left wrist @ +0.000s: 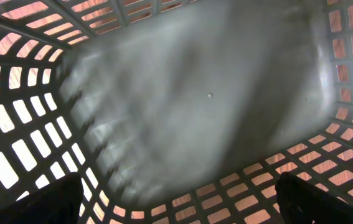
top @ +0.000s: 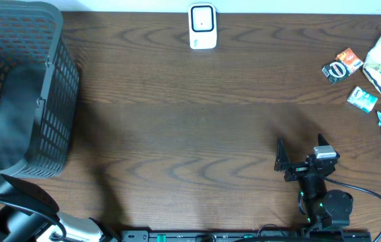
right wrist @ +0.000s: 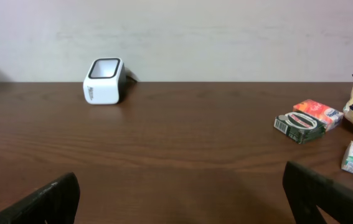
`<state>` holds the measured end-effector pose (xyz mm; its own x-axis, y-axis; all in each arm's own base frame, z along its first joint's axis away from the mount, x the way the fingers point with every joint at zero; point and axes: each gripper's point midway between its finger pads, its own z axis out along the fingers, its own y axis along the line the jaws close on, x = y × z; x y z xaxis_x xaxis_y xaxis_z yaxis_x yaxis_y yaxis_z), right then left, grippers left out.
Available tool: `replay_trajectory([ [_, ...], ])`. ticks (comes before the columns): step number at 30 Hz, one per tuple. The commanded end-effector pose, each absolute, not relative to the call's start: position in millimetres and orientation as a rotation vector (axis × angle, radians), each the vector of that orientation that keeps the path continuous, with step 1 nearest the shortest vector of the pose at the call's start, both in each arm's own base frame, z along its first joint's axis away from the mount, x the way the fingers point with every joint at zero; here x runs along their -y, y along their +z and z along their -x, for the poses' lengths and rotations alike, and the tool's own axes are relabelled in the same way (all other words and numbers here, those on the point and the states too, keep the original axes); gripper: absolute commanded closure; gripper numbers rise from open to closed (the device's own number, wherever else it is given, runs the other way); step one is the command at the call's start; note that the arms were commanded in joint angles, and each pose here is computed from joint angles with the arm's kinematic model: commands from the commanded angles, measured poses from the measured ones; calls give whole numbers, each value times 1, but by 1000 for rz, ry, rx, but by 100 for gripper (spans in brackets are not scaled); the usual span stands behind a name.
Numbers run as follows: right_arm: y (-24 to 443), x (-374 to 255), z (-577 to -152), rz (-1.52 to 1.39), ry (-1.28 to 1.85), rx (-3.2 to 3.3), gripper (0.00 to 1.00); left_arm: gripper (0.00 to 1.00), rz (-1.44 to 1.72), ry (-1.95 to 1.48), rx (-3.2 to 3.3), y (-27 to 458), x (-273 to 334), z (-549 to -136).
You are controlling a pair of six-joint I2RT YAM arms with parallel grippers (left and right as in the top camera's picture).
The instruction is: Scan the item barcode
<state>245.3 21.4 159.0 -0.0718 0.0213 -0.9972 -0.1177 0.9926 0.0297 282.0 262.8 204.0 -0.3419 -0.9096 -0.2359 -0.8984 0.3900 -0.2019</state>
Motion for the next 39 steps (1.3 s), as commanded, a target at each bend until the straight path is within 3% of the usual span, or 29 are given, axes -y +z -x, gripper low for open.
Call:
replay_trajectory([
  [1,158,-23,-245,74,123,-1638,1,2,1597,-51,-2349,201,-263,-280],
  [22,158,-23,-245,74,123,-1638,1,2,1598,-51,-2350,201,-263,-280],
  [32,158,-23,-245,74,123,-1638,1,2,1471,20,-2213,270,-246,-261],
  [39,158,-23,-245,74,123,-1638,1,2,1313,-1,-2235,304,-192,-257],
])
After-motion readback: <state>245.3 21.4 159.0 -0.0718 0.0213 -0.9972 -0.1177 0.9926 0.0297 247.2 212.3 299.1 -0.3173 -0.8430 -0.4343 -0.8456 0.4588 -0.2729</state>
